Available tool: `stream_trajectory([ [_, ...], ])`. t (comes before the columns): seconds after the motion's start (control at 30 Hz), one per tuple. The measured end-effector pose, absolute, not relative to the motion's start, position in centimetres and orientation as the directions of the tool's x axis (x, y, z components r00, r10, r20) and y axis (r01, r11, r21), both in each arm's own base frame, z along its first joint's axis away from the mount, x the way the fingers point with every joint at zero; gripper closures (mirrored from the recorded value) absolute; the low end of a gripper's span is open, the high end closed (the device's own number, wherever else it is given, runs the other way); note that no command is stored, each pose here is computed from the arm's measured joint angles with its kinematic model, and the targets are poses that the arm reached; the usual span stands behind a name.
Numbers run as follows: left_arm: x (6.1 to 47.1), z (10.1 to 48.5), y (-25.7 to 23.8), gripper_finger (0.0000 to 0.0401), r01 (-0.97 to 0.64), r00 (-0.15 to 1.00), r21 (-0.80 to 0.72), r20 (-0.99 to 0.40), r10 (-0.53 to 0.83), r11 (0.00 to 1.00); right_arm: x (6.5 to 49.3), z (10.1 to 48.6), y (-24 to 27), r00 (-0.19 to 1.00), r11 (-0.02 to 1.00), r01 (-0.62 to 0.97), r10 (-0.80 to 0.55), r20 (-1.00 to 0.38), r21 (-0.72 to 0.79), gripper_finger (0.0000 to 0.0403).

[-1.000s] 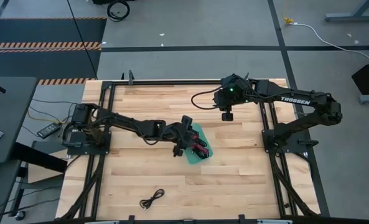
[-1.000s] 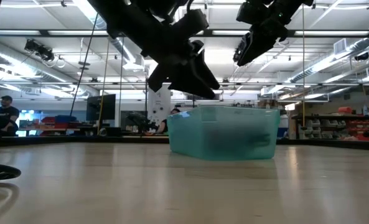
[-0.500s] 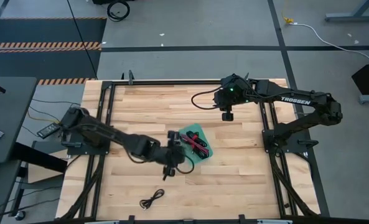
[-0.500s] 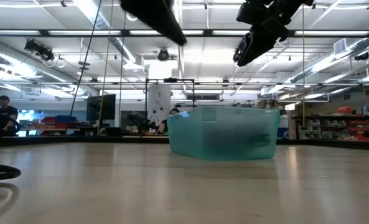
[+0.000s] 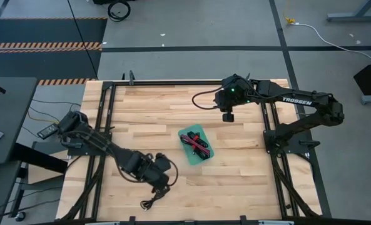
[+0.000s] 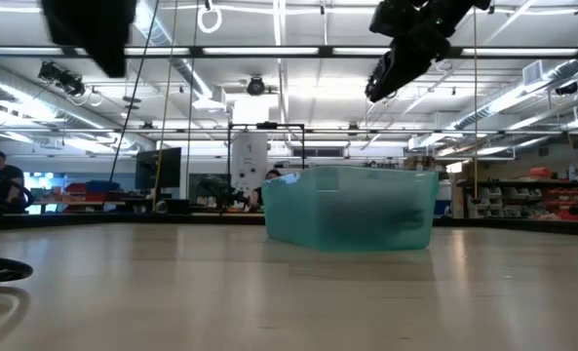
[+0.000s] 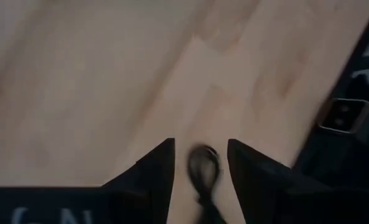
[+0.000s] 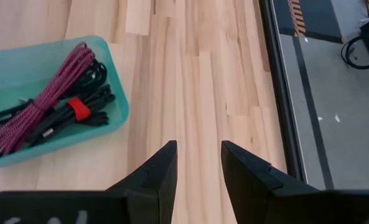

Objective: Pick and place USB-C Cables
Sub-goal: Put the black charger cable into the green bin

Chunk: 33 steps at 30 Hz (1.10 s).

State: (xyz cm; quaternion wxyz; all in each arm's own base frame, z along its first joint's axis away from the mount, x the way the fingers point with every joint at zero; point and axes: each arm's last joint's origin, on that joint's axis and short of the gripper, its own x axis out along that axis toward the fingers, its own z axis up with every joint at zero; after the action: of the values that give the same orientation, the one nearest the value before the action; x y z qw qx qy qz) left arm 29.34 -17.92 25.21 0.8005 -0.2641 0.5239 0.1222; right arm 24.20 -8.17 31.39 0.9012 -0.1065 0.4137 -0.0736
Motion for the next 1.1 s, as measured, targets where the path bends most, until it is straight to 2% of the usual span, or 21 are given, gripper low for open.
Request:
stream_trajectory([
  [0.23,28.6,24.8,-20.7,0.0250,-0.563,0.448,-0.417,-0.880,-0.160,0.714,24.4,31.6,-8.2,0.669,0.966,0.065,-0.228,-0.707,-0.250,0.0273],
  [0.4,28.3,22.7,-22.6,0.0246,-0.607,0.405,-0.388,-0.902,-0.151,0.694,24.5,31.6,-8.1,0.675,0.968,0.065,-0.220,-0.704,-0.241,0.0273],
  [0.67,28.5,18.5,-23.5,0.0181,-0.682,0.268,-0.255,-0.959,-0.090,0.685,24.6,31.6,-7.6,0.683,0.983,0.046,-0.159,-0.713,-0.176,0.0273],
  [0.87,28.9,16.0,-24.2,0.0126,-0.695,0.167,-0.216,-0.976,-0.138,0.686,24.6,31.6,-7.4,0.688,0.984,0.042,-0.154,-0.710,-0.174,0.0273],
  [1.1,29.2,14.7,-24.7,0.0117,-0.687,0.150,-0.208,-0.978,-0.144,0.697,24.6,31.6,-7.4,0.686,0.985,0.045,-0.153,-0.711,-0.169,0.0273],
])
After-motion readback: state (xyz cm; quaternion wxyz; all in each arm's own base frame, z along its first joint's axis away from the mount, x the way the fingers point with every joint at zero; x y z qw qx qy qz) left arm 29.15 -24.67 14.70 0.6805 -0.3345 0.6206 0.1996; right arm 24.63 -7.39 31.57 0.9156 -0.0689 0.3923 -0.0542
